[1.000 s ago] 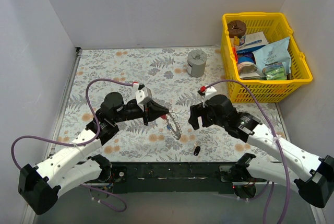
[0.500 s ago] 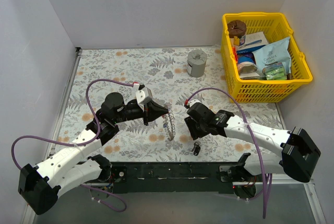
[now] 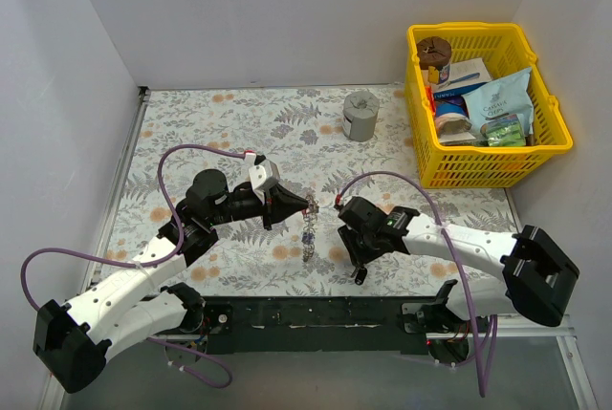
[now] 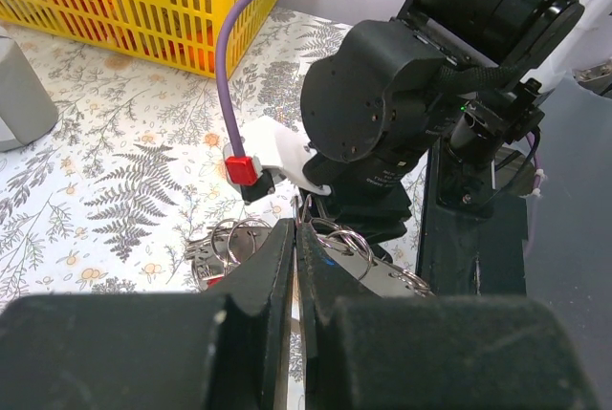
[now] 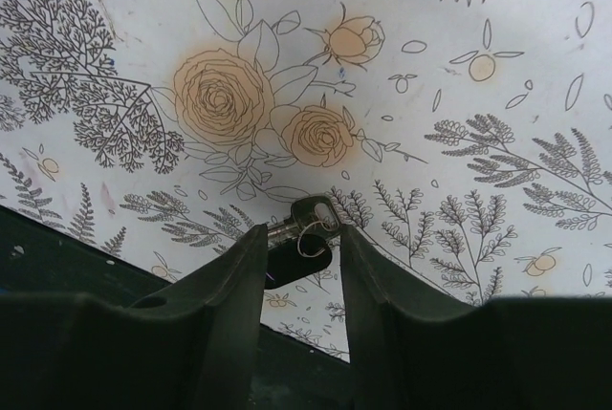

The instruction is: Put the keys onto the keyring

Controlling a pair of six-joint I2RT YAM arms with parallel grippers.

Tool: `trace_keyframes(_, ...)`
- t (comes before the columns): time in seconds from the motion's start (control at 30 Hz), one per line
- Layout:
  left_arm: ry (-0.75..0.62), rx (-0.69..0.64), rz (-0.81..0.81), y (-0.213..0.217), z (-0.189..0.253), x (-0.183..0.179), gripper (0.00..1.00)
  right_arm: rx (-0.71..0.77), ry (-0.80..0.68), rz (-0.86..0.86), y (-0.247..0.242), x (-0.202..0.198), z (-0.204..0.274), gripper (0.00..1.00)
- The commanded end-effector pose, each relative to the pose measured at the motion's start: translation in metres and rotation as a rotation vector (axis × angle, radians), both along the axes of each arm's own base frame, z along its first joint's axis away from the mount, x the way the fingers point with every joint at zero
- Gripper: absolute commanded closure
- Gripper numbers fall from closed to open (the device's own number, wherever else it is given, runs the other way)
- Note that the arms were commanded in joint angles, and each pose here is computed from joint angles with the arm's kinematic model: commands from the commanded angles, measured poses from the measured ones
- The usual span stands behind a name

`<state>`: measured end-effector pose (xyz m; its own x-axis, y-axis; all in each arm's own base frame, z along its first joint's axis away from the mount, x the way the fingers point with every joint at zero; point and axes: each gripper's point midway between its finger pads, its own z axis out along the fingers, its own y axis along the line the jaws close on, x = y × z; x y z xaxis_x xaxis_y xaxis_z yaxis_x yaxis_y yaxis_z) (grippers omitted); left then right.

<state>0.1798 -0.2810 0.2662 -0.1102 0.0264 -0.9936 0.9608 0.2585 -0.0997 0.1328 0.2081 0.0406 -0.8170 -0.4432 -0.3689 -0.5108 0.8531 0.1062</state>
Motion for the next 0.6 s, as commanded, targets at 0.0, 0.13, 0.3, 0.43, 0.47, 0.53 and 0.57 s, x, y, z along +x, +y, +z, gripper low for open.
trace_keyframes(0.0, -0.053, -0.038, 0.002, 0.0, 0.019, 0.0, 1.0, -0.01, 0.055, 0.014, 0.001, -0.013, -0.008, 0.57)
trace_keyframes(0.13, -0.052, -0.036, 0.002, 0.0, 0.019, -0.001, 1.0, -0.036, 0.076, 0.009, -0.003, -0.02, -0.017, 0.59)
trace_keyframes(0.3, -0.049, -0.037, 0.001, 0.001, 0.019, -0.002, 1.0, -0.075, 0.066, -0.004, -0.009, -0.02, -0.02, 0.64)
trace_keyframes(0.43, -0.051, -0.04, -0.005, 0.0, 0.02, -0.003, 1.0, -0.126, 0.054, -0.011, -0.017, -0.017, -0.023, 0.67)
trace_keyframes(0.47, -0.053, -0.042, -0.002, 0.001, 0.021, -0.003, 1.0, -0.129, 0.054, -0.01, -0.017, -0.017, -0.024, 0.7)
trace_keyframes(0.53, -0.051, -0.04, -0.004, 0.001, 0.02, -0.003, 1.0, -0.125, 0.052, -0.006, -0.016, -0.016, -0.025, 0.74)
trace_keyframes(0.57, -0.052, -0.041, -0.004, 0.001, 0.02, -0.003, 1.0, -0.125, 0.051, -0.004, -0.016, -0.016, -0.025, 0.79)
